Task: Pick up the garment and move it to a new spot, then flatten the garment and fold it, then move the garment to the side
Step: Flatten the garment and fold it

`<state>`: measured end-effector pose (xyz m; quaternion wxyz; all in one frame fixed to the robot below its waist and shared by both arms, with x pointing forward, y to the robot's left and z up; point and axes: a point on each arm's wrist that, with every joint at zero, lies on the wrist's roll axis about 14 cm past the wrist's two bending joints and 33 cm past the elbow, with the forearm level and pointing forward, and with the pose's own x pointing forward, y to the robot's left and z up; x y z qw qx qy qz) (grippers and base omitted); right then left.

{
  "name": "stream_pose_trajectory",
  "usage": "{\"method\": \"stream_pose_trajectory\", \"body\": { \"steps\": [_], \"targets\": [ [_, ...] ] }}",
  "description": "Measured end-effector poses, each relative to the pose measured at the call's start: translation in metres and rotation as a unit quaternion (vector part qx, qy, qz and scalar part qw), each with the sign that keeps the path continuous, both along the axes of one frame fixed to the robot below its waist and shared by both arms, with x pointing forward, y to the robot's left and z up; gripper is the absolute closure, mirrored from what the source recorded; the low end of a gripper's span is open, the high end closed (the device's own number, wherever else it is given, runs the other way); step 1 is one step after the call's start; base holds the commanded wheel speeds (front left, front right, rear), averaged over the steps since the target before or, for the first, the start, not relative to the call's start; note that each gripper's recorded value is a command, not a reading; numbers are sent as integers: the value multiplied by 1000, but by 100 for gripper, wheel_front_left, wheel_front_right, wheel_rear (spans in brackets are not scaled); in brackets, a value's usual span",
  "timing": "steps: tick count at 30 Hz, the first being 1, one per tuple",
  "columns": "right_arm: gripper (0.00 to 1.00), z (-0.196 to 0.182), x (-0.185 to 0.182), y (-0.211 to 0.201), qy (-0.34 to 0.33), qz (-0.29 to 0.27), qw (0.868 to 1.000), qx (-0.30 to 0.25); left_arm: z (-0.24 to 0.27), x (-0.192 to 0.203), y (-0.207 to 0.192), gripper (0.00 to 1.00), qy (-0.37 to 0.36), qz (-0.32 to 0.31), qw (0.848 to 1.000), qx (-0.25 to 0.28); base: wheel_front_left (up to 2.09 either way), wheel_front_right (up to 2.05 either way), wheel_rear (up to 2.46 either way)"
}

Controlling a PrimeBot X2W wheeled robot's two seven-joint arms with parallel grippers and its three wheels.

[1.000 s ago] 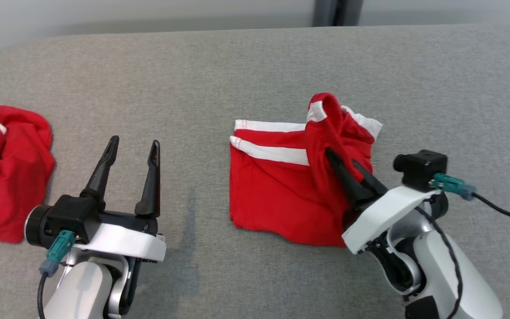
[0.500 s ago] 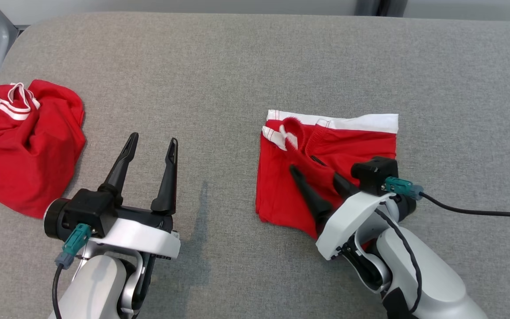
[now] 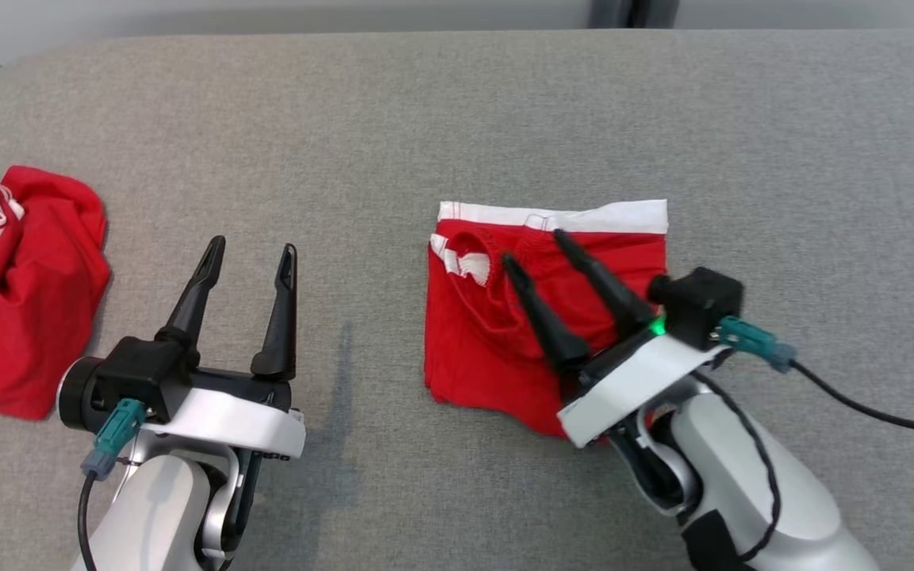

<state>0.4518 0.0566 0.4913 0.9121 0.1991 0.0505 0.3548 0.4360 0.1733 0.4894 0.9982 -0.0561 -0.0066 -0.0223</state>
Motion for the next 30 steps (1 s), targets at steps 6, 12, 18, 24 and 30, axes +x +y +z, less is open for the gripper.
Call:
{"method": "stream_pose_trajectory", "body": {
  "steps": [6, 12, 18, 24, 30],
  "targets": [
    [0, 16, 18, -65, -43, -109, 993, -10, 4, -2, 0, 0, -4, 0, 1000, 3, 0, 0, 0],
    [0, 22, 19, -135, -65, -207, 975, -49, 8, -4, 5, 0, -6, 10, 1000, 7, 0, 0, 0],
    [0, 27, 4, -180, -72, -259, 959, -87, 14, -15, 18, 0, -10, 30, 999, 11, 0, 0, 0],
    [0, 37, -16, -190, -74, -269, 955, -101, 21, -31, 26, 0, -13, 39, 999, 13, 0, 0, 0],
    [0, 44, -35, -195, -75, -270, 953, -112, 25, -49, 28, 0, -11, 41, 999, 14, 0, 0, 0]
  ]
}}
